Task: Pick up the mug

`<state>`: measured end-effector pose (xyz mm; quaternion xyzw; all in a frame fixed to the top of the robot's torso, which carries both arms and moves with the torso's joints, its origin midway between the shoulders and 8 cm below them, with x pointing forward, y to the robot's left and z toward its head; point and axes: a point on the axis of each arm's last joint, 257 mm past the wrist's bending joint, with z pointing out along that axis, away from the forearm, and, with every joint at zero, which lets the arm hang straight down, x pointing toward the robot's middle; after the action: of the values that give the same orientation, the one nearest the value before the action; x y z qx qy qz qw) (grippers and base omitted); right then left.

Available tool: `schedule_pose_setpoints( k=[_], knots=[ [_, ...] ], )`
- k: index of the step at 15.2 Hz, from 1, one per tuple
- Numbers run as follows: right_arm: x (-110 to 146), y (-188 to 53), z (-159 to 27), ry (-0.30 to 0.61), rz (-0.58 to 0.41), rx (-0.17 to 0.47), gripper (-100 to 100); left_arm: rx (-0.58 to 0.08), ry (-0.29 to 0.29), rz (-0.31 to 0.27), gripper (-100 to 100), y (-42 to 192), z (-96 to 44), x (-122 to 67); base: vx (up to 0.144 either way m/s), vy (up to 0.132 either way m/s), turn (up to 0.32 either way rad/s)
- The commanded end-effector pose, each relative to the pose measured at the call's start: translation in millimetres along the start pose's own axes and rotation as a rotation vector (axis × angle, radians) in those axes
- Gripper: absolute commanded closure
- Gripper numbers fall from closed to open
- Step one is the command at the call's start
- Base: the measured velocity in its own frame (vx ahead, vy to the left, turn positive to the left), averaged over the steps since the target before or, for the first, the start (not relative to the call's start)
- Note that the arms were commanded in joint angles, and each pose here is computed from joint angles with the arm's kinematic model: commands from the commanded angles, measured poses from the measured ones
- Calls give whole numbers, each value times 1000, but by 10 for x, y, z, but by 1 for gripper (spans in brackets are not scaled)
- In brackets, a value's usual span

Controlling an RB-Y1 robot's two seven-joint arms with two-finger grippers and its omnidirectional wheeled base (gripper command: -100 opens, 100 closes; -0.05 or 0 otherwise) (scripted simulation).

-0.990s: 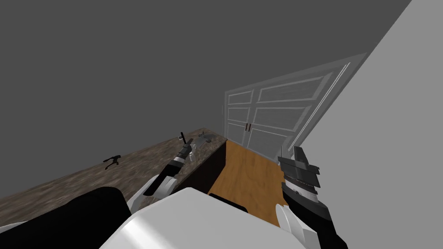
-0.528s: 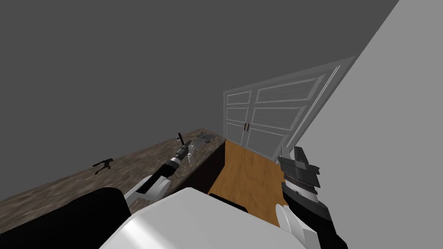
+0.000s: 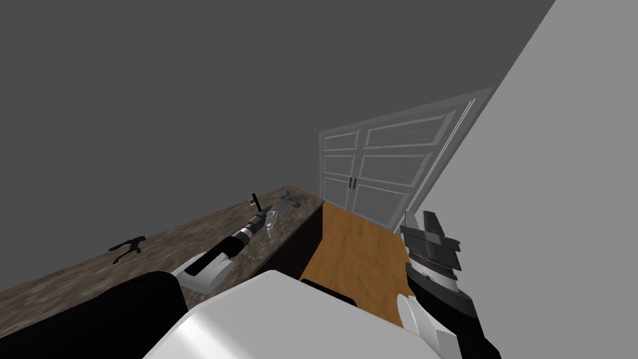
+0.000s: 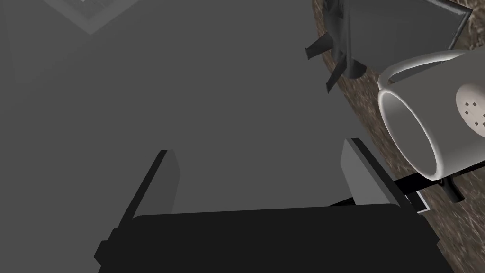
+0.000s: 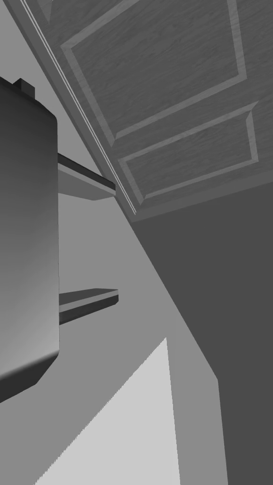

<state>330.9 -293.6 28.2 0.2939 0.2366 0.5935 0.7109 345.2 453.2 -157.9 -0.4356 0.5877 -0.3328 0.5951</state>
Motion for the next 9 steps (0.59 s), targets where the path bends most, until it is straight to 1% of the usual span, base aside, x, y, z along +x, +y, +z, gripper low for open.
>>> schedule_pose_setpoints(
  k=[1,2,3,4,5,6,7,8,9],
  knots=[
    [0,0,0,0,0,0,0,-54,10,5,-100,120,-10,-41,15,13,-83],
    [0,0,0,0,0,0,0,-59,11,5,-100,133,-11,-40,11,13,-23],
    [0,0,0,0,0,0,0,-108,23,13,-100,244,-44,-124,15,16,-64],
    [0,0,0,0,0,0,0,-128,25,13,-100,293,-50,-120,19,17,-81],
    [0,0,0,0,0,0,0,-130,25,13,-100,298,-51,-120,14,13,-35],
    [0,0,0,0,0,0,0,-179,37,22,-100,404,-89,-202,20,12,-73],
    [0,0,0,0,0,0,0,-200,39,20,-100,456,-100,-197,21,16,-79],
    [0,0,0,0,0,0,0,-200,39,20,-100,457,-100,-197,14,13,-33],
    [0,0,0,0,0,0,0,-257,49,27,-100,581,-155,-276,17,13,-70]
  ],
)
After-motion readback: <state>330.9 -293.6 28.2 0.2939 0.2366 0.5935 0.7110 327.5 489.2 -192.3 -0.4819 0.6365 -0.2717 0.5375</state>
